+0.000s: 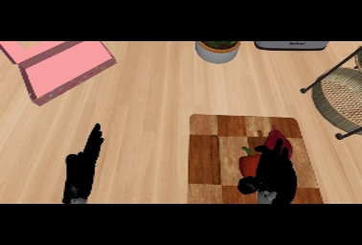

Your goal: Pick the bell pepper from the cutting board and place it in the tiered basket

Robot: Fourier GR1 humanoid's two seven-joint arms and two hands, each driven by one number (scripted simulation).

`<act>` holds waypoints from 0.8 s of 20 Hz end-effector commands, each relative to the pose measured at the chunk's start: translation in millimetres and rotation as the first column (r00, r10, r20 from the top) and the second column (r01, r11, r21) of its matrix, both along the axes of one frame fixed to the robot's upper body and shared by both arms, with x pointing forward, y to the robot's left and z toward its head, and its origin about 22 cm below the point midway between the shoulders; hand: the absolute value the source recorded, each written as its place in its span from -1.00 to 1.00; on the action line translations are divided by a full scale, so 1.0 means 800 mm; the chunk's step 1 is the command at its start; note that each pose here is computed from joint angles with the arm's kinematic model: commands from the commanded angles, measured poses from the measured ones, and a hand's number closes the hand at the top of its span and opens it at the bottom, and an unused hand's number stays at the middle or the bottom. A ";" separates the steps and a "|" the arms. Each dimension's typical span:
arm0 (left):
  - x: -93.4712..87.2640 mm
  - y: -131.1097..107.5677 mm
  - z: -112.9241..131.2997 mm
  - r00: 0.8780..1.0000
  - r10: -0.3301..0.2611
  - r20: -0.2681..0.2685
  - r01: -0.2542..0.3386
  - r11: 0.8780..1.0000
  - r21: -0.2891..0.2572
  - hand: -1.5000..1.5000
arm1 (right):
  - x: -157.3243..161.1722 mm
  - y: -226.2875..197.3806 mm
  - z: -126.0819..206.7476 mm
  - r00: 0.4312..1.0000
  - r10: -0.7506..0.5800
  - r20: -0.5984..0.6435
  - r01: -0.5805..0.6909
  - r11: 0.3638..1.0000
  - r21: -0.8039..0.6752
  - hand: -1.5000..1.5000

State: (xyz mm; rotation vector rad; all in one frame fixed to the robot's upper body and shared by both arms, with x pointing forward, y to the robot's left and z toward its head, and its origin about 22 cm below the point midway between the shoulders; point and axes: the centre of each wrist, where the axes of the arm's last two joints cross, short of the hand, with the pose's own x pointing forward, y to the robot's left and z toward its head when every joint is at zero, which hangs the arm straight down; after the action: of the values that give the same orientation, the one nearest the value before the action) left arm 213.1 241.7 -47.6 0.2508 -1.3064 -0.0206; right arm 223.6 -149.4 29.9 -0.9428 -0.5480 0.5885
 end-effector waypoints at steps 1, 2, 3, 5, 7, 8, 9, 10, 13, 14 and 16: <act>-0.005 0.005 0.007 1.000 -0.001 -0.008 0.001 1.000 -0.016 0.00 | -0.009 0.031 -0.022 0.986 -0.114 -0.124 0.109 0.993 -0.047 1.00; -0.018 -0.011 -0.011 1.000 0.002 -0.001 -0.002 1.000 0.002 0.00 | 0.009 -0.002 -0.023 0.986 -0.103 -0.131 0.097 0.994 -0.052 1.00; -0.010 0.019 -0.011 1.000 -0.004 -0.006 0.004 1.000 0.003 0.00 | 0.004 0.007 -0.005 0.991 -0.104 -0.090 0.100 0.994 -0.047 1.00; 0.003 0.004 -0.004 1.000 -0.010 -0.012 0.010 1.000 -0.004 0.00 | 0.007 0.005 -0.023 0.993 -0.065 -0.096 0.063 0.998 -0.028 1.00; 0.008 -0.012 -0.014 1.000 -0.008 -0.009 0.008 1.000 -0.001 0.00 | 0.022 0.016 -0.016 0.997 -0.016 -0.081 0.007 0.993 -0.115 1.00; -0.007 0.012 -0.004 1.000 0.002 -0.008 -0.002 1.000 0.003 0.00 | 0.012 0.018 -0.030 0.997 -0.008 -0.082 -0.003 0.991 -0.130 1.00; 0.003 -0.010 -0.005 1.000 -0.013 -0.017 0.013 1.000 -0.016 0.00 | 0.029 -0.003 -0.037 0.998 0.006 -0.067 -0.016 0.987 -0.157 1.00; 0.000 0.013 -0.005 1.000 0.016 -0.003 -0.016 1.000 0.002 0.00 | 0.003 -0.021 -0.029 0.997 -0.036 -0.068 0.027 0.991 -0.134 1.00; -0.012 0.001 -0.008 1.000 0.015 -0.009 -0.015 1.000 0.006 0.00 | -0.021 -0.140 -0.025 0.988 -0.154 -0.027 0.149 0.979 -0.138 1.00; -0.004 0.006 0.000 1.000 0.023 -0.012 -0.023 1.000 0.008 0.00 | -0.014 -0.168 -0.012 0.980 -0.199 -0.009 0.197 0.974 -0.111 1.00; -0.016 0.003 -0.007 1.000 0.016 -0.002 -0.016 1.000 -0.006 0.00 | -0.032 -0.226 -0.020 0.965 -0.263 -0.002 0.261 0.958 -0.121 1.00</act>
State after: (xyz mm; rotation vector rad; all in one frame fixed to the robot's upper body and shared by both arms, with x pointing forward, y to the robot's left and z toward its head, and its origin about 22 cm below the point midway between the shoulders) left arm 206.0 244.0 -51.0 0.2552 -1.3011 -0.0098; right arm 216.3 -258.6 16.3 -1.0739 -0.4748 0.4946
